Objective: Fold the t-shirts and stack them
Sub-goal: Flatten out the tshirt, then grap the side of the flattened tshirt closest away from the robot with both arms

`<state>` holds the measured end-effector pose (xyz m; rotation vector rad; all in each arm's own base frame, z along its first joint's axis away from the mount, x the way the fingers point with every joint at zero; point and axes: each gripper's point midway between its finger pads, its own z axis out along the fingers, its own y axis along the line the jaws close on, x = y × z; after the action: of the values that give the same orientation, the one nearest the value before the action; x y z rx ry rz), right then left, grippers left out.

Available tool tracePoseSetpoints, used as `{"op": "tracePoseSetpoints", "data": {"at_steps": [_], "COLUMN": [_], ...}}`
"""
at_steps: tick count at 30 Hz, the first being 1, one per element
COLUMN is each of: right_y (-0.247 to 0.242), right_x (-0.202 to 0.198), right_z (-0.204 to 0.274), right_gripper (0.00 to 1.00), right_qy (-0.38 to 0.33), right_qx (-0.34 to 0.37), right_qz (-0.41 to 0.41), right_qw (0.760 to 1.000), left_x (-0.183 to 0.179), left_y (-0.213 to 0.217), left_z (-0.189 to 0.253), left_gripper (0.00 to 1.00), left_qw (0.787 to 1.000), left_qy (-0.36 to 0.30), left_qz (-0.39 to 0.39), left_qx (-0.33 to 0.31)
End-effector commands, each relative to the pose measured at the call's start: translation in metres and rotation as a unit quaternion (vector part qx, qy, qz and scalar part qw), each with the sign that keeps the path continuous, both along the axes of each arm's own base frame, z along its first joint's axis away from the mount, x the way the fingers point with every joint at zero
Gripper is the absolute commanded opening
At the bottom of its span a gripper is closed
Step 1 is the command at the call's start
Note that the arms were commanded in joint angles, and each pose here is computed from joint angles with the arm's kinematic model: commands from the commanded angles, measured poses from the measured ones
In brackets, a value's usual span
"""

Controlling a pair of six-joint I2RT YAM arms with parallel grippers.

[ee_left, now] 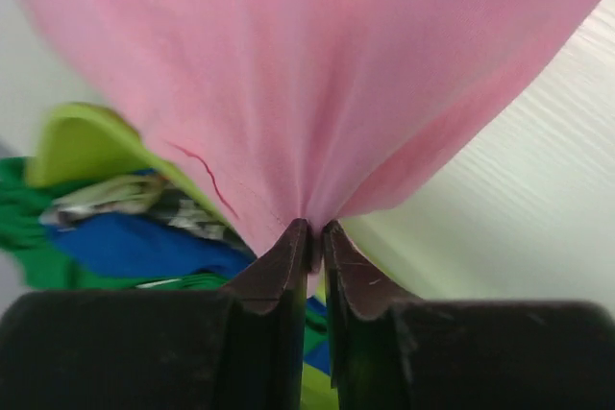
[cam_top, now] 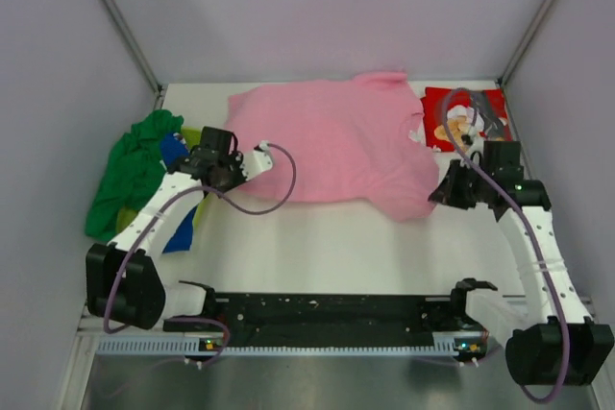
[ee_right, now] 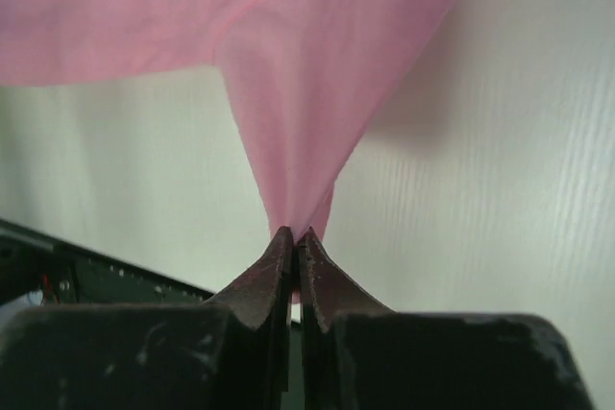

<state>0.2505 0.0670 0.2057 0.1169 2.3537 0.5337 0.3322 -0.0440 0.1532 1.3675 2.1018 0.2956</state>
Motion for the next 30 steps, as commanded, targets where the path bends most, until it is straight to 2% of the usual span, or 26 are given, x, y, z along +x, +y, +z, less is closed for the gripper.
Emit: {"op": "tracePoseSetpoints", "data": {"at_steps": [1, 3, 7, 9, 10, 15, 19, 23, 27, 30], "right_y": [0.031, 0.035, 0.029, 0.028, 0.026, 0.022, 0.019, 0.018, 0.017, 0.015], "right_x": [-0.047, -0.057, -0.053, -0.051, -0.050, -0.049, -0.046, -0.044, -0.044, -0.045], "right_z": [-0.045, -0.062, -0.068, -0.068, -0.067, -0.058, -0.054, -0.053, -0.053, -0.054], "right_gripper": [0.00, 0.00, 0.00, 0.00, 0.00, 0.00, 0.00, 0.00, 0.00, 0.00], "right_qy": [0.095, 0.127, 0.136, 0.138, 0.137, 0.123, 0.117, 0.116, 0.114, 0.116], "right_qx": [0.061, 0.066, 0.050, 0.045, 0.043, 0.032, 0.022, 0.019, 0.018, 0.013], "right_qz": [0.037, 0.038, 0.021, 0.020, 0.018, 0.011, 0.007, 0.008, 0.008, 0.005], "right_qw": [0.993, 0.989, 0.989, 0.989, 0.989, 0.992, 0.993, 0.993, 0.993, 0.993], "left_x": [-0.055, -0.079, -0.102, -0.121, -0.131, -0.186, -0.207, -0.195, -0.170, -0.151], "left_y": [-0.010, -0.005, 0.002, -0.005, -0.008, -0.011, -0.008, 0.015, 0.016, 0.013], "left_z": [-0.057, -0.078, -0.084, -0.080, -0.081, -0.102, -0.118, -0.131, -0.134, -0.136], "left_gripper": [0.23, 0.31, 0.41, 0.56, 0.57, 0.57, 0.56, 0.55, 0.53, 0.42], "left_qw": [0.990, 0.982, 0.979, 0.972, 0.969, 0.946, 0.938, 0.944, 0.958, 0.969], "left_qy": [0.136, 0.184, 0.196, 0.215, 0.226, 0.295, 0.312, 0.281, 0.229, 0.185], "left_qz": [-0.042, -0.050, -0.064, -0.091, -0.103, -0.129, -0.124, -0.082, -0.048, -0.021], "left_qx": [-0.019, -0.009, 0.003, -0.005, -0.004, 0.045, 0.092, 0.154, 0.168, 0.163]}}
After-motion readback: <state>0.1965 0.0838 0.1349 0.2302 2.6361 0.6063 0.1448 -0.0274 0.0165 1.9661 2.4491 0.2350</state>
